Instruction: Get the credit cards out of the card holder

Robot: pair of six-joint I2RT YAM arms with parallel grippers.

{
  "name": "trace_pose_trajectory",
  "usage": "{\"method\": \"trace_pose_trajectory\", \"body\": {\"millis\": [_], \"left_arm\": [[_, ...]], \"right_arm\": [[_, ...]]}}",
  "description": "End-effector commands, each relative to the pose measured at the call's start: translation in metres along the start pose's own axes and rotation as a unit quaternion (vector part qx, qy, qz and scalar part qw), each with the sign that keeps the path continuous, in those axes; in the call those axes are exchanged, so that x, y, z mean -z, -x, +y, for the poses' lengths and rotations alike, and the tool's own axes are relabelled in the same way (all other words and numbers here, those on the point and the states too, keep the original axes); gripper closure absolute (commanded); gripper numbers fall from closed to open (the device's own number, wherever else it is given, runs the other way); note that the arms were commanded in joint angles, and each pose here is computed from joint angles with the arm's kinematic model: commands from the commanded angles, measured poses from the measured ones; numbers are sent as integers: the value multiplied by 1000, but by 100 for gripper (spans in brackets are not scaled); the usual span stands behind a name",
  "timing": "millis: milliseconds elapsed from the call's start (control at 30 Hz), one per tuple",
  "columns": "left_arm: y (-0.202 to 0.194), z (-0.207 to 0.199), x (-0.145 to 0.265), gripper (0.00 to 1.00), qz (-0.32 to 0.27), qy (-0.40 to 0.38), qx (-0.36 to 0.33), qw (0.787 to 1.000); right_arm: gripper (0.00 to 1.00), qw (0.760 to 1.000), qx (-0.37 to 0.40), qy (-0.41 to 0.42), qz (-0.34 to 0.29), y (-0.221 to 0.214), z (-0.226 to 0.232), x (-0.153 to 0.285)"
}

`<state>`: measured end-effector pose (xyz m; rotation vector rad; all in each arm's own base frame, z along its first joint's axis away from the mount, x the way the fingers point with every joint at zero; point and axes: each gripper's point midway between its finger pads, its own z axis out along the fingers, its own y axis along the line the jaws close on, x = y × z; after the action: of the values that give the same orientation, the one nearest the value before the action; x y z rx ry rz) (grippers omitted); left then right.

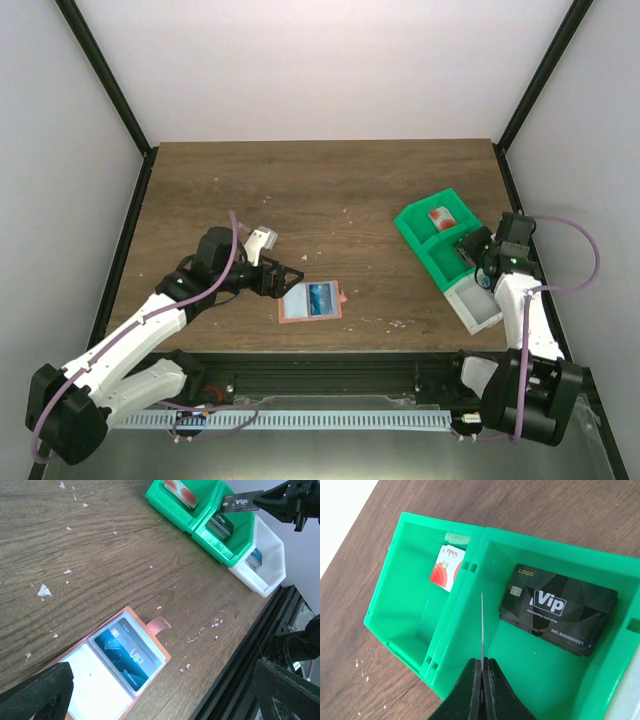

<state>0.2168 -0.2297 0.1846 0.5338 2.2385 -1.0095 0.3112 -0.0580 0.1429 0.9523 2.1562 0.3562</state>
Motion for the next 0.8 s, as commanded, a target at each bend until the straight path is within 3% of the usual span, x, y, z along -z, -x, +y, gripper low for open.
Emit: {"method": "trace_pose_trajectory", "body": {"millis": [0, 767], "left_arm": [[11, -6, 5, 0, -17, -2, -16, 1000], [10, 1, 2, 0, -12, 15, -13, 1000]], "right_arm": [[99, 999, -11, 35, -29, 27, 19, -1], [98, 999, -30, 8, -17, 32, -20, -44]]}}
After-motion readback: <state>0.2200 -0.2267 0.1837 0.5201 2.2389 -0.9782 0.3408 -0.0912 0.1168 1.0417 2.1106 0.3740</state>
